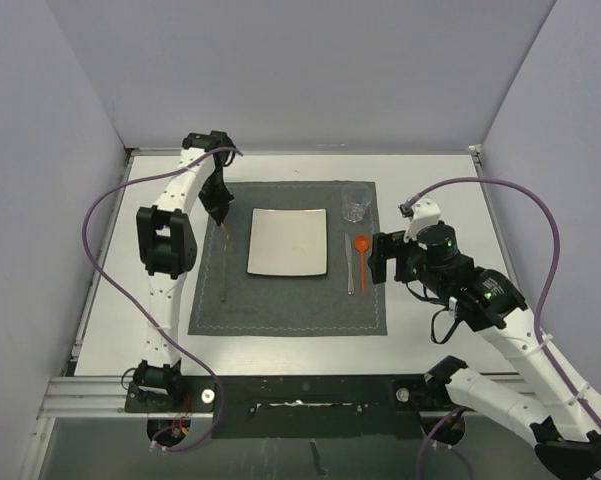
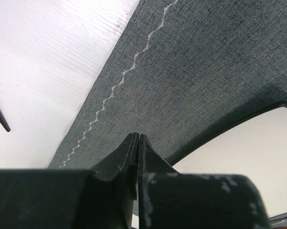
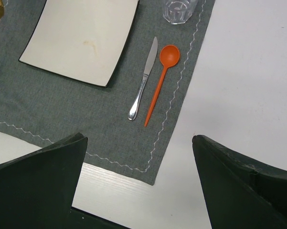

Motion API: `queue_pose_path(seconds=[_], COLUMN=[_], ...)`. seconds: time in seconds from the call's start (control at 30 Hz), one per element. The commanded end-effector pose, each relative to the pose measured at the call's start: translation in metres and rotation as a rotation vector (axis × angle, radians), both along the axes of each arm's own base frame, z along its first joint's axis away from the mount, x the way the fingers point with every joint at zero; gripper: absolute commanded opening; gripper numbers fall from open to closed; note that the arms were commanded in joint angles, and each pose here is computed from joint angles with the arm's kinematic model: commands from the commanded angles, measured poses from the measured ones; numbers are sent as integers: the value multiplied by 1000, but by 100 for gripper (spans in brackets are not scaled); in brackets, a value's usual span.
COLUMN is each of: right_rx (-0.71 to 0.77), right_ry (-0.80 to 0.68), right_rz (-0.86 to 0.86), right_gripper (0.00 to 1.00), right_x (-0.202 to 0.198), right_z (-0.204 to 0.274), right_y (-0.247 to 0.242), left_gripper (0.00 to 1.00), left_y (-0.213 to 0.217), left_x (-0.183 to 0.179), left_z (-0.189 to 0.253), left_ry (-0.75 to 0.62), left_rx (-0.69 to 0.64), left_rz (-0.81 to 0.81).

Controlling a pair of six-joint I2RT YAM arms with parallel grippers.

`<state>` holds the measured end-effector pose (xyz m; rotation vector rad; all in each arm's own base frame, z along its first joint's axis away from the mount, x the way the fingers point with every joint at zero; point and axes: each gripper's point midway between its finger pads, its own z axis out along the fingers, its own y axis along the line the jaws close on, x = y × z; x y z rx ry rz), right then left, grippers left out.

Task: Set the dinner table for one person
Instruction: Place the fork on the napkin.

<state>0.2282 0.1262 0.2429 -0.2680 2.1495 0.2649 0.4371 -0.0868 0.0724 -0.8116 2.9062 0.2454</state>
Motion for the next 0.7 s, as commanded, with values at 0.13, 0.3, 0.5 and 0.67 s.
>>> queue_pose_path(seconds=[0.13,0.3,0.5,0.67], right_rx=[32,16,2,-3], right_ry=[-54,-58,-62,-64], right_rz=[13,7,1,-3], right_gripper=[98,98,98,98], right_x=[-1,-1,-1,-2], right_z=[12,11,10,9], right_y=[1,-3,-6,-7], left_gripper=[0,0,0,0], left_y=[-14,-18,-20,-20], left_x=[5,8,9,9], left_z=[8,0,-15,-27], left_ry=[-23,-13,8,23], left_rx=[-13,-11,0,10], left_rz=[16,15,15,14])
